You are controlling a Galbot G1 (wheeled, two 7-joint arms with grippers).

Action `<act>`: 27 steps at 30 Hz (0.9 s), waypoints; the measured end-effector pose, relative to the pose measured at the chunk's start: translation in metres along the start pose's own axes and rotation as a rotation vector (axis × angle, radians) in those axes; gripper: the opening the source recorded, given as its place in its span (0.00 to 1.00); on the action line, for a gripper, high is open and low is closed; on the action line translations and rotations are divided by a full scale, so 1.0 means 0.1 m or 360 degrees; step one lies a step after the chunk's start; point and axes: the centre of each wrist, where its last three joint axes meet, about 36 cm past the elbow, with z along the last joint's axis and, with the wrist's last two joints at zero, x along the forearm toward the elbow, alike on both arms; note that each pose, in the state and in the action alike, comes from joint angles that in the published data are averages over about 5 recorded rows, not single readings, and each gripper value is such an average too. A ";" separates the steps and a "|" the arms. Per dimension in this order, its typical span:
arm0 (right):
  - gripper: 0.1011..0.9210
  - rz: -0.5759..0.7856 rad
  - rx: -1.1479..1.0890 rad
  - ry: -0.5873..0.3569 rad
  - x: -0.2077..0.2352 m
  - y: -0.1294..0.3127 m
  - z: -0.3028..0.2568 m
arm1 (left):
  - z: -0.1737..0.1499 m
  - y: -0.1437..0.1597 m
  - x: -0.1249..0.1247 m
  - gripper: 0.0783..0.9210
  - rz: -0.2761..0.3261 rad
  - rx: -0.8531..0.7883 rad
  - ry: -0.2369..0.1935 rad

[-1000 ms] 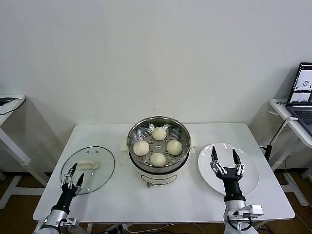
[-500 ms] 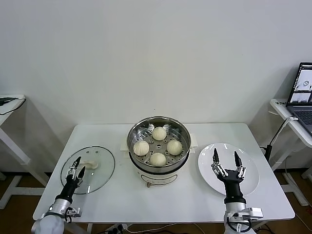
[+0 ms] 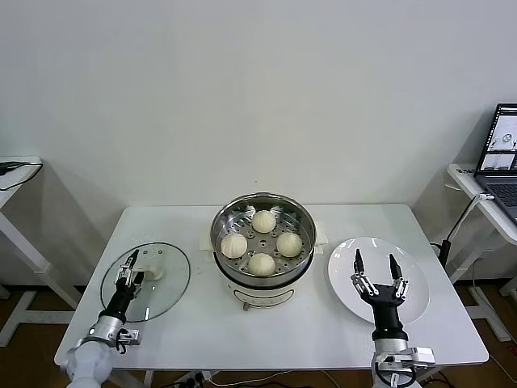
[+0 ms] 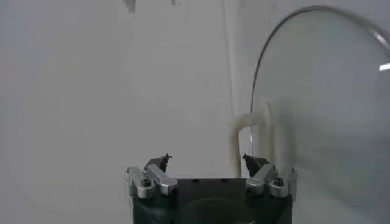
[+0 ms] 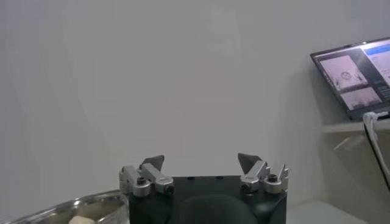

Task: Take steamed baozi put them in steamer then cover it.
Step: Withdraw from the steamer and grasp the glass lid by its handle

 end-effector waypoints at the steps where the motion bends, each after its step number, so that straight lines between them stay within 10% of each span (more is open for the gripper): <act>1: 0.88 0.0001 0.0002 0.0000 0.00 0.00 0.00 | 0.00 0.00 -0.01 0.88 -0.0001 0.0001 0.0000; 27: 0.88 0.0001 0.0040 -0.0015 -0.01 -0.04 0.12 | -0.01 -0.13 -0.05 0.15 0.0043 0.0027 0.0014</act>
